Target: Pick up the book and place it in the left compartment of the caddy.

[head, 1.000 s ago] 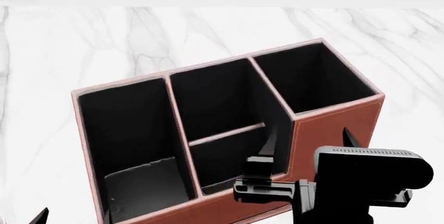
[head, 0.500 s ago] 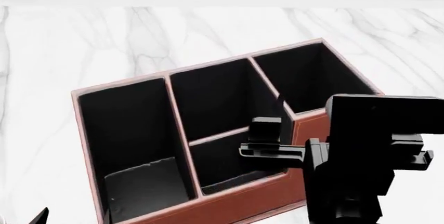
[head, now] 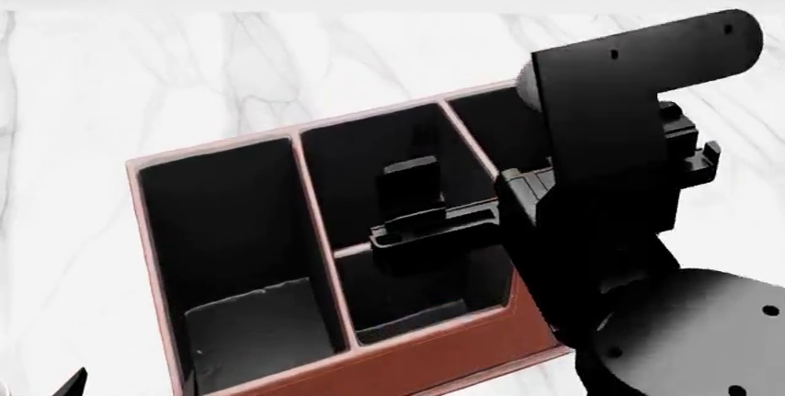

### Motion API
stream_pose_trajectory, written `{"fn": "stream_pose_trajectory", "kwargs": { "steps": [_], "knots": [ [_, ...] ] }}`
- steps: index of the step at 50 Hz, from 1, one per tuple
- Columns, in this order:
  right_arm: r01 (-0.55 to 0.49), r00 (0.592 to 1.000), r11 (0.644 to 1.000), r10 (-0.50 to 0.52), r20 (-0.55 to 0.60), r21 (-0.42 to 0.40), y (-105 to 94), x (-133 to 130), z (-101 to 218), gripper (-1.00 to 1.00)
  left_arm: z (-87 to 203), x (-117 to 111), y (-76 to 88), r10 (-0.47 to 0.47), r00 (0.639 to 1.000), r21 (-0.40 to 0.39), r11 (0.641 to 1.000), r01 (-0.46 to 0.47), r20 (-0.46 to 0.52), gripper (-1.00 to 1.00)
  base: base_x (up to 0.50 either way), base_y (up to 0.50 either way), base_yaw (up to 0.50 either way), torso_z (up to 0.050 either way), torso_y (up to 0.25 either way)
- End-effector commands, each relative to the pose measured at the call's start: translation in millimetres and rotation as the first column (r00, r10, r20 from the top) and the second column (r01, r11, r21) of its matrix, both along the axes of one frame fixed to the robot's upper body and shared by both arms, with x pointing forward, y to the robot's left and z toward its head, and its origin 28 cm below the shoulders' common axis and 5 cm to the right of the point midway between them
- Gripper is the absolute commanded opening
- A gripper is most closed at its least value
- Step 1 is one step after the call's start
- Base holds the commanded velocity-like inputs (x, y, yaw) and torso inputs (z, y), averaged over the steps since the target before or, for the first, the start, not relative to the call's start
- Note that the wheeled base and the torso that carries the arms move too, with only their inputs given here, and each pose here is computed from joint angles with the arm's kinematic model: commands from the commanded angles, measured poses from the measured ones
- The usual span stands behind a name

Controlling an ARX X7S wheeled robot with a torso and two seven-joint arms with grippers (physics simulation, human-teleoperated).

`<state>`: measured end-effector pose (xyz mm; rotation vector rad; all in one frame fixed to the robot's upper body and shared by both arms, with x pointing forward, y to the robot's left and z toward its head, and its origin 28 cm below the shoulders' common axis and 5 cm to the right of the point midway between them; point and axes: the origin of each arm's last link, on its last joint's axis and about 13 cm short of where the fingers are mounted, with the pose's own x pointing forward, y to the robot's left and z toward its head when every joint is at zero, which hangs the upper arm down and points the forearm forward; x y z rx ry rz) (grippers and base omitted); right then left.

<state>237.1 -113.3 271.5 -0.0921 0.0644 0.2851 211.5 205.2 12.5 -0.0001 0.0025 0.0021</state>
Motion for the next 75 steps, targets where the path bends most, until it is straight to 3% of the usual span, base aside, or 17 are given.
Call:
{"fn": "stream_pose_trajectory", "kwargs": {
  "steps": [1, 23, 46, 70, 75],
  "knots": [
    [-0.229, 0.966, 0.966, 0.21, -0.151, -0.117, -15.5, 0, 40, 1.0, -1, 0, -0.9, -0.002, 1.0, 0.003, 1.0, 0.002, -0.005, 1.0, 0.0, 0.0, 0.0, 0.0, 0.0],
    [-0.305, 0.938, 0.929, 0.254, -0.238, -0.211, -20.2, 3, 43, 1.0, -1, 0, -1.0, -0.003, 1.0, 0.005, 1.0, 0.003, -0.005, 1.0, 0.0, 0.0, 0.0, 0.0, 0.0],
    [-0.416, 0.895, 0.828, 0.3, -0.329, -0.377, -32.1, 5, 37, 1.0, -2, 0, -1.2, -0.003, 1.0, 0.006, 1.0, 0.003, -0.006, 1.0, 0.0, 0.0, 0.0, 0.0, 0.0],
    [-0.495, 0.83, 0.748, 0.257, -0.495, -0.441, -30.8, -4, 28, 1.0, -2, 0, -1.2, -0.003, 1.0, 0.006, 1.0, 0.003, -0.007, 1.0, 0.0, 0.0, 0.0, 0.0, 0.0],
    [-0.53, 0.798, 0.73, 0.256, -0.546, -0.431, -29.7, -8, 24, 1.0, -2, 0, -1.3, -0.002, 1.0, 0.007, 1.0, 0.002, -0.007, 1.0, 0.0, 0.0, 0.0, 0.0, 0.0]
  ]
}}
